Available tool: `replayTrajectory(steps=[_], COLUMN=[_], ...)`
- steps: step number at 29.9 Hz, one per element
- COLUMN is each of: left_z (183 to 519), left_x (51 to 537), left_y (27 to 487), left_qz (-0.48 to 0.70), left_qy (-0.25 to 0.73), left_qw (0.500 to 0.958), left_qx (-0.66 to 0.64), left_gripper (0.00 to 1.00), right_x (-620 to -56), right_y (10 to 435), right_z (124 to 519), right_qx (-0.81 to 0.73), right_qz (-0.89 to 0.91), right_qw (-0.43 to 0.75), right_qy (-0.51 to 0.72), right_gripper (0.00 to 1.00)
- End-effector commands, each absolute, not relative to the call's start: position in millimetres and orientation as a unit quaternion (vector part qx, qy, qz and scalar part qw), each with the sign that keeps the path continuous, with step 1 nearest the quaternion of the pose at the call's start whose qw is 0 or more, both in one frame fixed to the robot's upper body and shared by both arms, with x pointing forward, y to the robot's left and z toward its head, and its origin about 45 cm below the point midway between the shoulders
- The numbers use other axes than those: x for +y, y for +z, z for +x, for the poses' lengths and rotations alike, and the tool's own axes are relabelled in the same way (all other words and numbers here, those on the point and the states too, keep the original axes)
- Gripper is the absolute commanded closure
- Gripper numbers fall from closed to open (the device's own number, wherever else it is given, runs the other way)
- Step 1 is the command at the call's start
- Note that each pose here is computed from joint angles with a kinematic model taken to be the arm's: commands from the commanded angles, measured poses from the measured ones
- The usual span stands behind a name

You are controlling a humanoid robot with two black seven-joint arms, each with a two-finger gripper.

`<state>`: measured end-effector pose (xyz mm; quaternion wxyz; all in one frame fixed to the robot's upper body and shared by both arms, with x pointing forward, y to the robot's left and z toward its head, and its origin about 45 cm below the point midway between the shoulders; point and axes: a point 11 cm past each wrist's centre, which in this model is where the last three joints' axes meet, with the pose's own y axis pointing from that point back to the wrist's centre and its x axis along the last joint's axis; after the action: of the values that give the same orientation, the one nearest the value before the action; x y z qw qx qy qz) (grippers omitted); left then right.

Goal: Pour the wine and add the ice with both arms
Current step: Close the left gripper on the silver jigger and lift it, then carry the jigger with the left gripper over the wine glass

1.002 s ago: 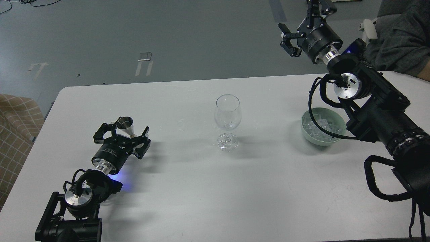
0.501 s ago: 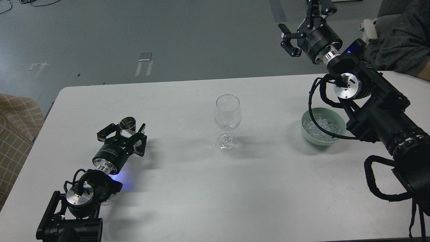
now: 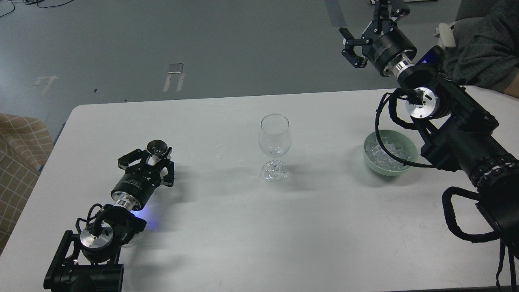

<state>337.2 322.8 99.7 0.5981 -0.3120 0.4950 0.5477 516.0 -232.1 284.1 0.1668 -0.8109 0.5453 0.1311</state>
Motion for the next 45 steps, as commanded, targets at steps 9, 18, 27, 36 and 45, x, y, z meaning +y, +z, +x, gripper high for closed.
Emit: replayTrajectory(steps=[9,18,27,36,45], left_z=[338.5,344.9,363.6,377.0,376.3], left_x=[323.5,322.0,314.1,289.1,250.0], left_y=[104.9,118.1,161.6,213.9,236.8], left_qz=[-0.322,-0.33,-0.332,-0.324,-0.296], left_qy=[0.541,0.537,0.538,0.527,0.496], left_qw=[0.607,0.613,0.622,0.64,0.676], left_qx=[0.485,0.476,0.462,0.455,0.458], left_gripper=[1.0,1.0,1.0,1.0,1.0], right_x=[-232.7,-233.7,-233.8,-234.2,-237.7], right_y=[283.6,283.9,284.0,282.4,281.2], right_z=[516.1,516.4,516.4,515.9,513.4], right_qx=[0.546,0.549,0.549,0.55,0.549], right_qz=[-0.81,-0.809,-0.809,-0.808,-0.81], right_qw=[0.166,0.165,0.166,0.165,0.163], right_qy=[0.131,0.13,0.13,0.132,0.128], right_gripper=[0.0,0.0,0.0,0.0,0.0])
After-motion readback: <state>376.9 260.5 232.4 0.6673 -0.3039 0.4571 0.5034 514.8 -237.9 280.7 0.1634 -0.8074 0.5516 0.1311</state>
